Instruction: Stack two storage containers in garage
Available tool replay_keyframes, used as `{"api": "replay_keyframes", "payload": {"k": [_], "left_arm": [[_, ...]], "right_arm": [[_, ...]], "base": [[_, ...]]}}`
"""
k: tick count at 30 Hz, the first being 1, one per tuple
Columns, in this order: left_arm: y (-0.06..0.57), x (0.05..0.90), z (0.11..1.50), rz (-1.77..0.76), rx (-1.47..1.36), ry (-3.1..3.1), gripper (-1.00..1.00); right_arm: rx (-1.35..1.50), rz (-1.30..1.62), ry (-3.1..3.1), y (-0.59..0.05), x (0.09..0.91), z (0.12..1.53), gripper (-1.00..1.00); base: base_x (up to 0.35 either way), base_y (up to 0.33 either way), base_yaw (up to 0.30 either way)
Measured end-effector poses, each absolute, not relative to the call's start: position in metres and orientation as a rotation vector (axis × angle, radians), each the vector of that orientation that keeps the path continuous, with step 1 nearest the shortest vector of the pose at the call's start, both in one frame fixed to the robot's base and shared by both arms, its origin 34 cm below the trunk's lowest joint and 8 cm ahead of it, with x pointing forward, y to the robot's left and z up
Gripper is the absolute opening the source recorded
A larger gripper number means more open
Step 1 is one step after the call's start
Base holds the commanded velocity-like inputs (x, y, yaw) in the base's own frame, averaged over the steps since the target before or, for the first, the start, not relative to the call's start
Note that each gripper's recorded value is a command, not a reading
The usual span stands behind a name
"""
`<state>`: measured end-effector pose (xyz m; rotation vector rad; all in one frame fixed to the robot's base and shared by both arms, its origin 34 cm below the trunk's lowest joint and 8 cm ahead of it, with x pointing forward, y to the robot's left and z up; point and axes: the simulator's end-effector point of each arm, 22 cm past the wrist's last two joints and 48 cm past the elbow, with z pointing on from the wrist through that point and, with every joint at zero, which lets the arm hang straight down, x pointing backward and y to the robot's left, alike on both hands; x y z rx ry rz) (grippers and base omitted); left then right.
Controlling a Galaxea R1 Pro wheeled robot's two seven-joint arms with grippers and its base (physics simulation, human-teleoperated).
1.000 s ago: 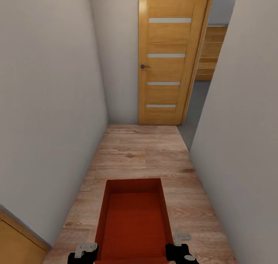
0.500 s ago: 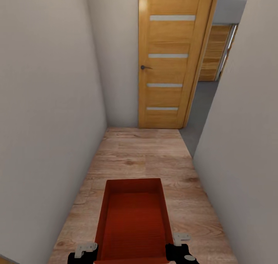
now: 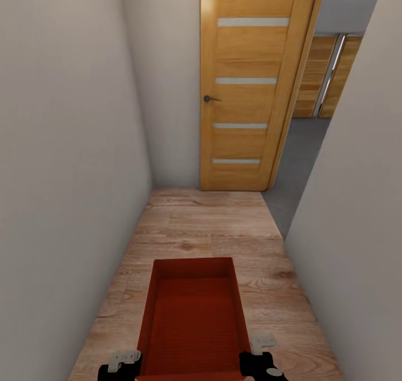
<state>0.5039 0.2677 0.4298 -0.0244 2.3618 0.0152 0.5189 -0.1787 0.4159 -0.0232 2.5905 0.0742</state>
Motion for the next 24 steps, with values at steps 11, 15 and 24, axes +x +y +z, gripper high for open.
{"api": "replay_keyframes", "payload": {"k": [11,15,24], "left_arm": [[0.2672,0.5039,0.4298,0.014,-0.023,2.362,-1.0],[0.2673,0.5038,0.4298,0.014,-0.023,2.362,-1.0],[0.2671,0.5038,0.4298,0.014,-0.024,2.362,-1.0]], "right_arm": [[-0.023,0.075,2.59,-0.1787,0.519,0.4159,-1.0],[-0.023,0.075,2.591,-0.1787,0.5188,0.4159,-1.0],[-0.023,0.075,2.591,-0.1787,0.5187,0.4158,-1.0]], "base": [[0.346,0.0,0.0],[0.346,0.0,0.0],[0.346,0.0,0.0]]}}
